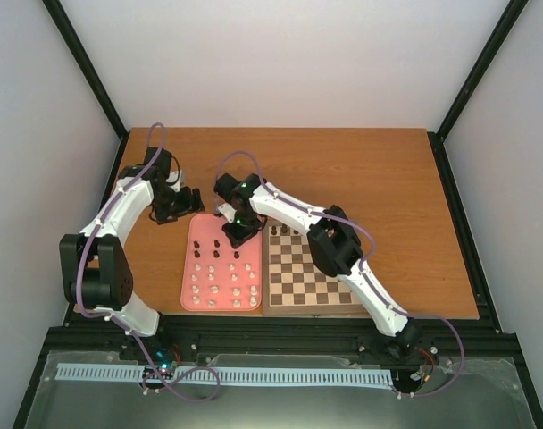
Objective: Set up the chess pieces on the board
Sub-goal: Pick up the chess piece from the storage box.
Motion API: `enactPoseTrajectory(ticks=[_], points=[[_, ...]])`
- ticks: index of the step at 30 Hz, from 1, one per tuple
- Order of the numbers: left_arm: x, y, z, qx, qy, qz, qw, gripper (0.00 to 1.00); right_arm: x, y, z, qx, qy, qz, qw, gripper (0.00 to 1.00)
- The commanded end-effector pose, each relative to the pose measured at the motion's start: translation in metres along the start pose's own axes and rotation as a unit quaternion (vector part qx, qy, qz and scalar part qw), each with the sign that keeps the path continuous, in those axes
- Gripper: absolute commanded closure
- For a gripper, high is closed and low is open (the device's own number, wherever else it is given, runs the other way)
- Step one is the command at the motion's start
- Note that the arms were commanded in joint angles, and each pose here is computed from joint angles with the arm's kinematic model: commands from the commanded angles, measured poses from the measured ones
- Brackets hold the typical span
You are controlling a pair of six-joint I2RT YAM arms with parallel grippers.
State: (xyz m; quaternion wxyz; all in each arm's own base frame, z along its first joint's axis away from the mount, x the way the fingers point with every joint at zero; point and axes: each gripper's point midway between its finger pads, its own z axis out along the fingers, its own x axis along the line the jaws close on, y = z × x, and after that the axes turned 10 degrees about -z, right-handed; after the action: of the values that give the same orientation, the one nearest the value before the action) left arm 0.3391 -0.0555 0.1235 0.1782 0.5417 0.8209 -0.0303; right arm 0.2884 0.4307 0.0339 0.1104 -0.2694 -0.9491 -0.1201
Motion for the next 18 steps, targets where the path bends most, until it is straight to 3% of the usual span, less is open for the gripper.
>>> enactPoseTrajectory(ticks=[1,3,9,14,18], points=[[-0.007,0.004,-0.008,-0.016,-0.016,0.006,1.000,0.00,-0.001,0.005,-0.002,-0.005,-0.015,-0.005,1.000,0.75],[-0.007,0.004,-0.008,-0.016,-0.016,0.006,1.000,0.00,-0.001,0.005,-0.001,-0.004,-0.015,-0.004,1.000,0.77],[-0.006,0.002,-0.008,-0.016,-0.016,0.006,1.000,0.00,-0.005,0.005,-0.004,-0.004,-0.028,-0.003,1.000,0.97],[-0.006,0.002,-0.009,-0.017,-0.015,0.008,1.000,0.00,-0.003,0.012,-0.026,-0.028,-0.043,-0.012,0.999,0.97],[-0.005,0.002,-0.010,-0.018,-0.013,0.008,1.000,0.00,0.005,0.021,-0.070,-0.076,-0.059,-0.023,0.995,0.97]])
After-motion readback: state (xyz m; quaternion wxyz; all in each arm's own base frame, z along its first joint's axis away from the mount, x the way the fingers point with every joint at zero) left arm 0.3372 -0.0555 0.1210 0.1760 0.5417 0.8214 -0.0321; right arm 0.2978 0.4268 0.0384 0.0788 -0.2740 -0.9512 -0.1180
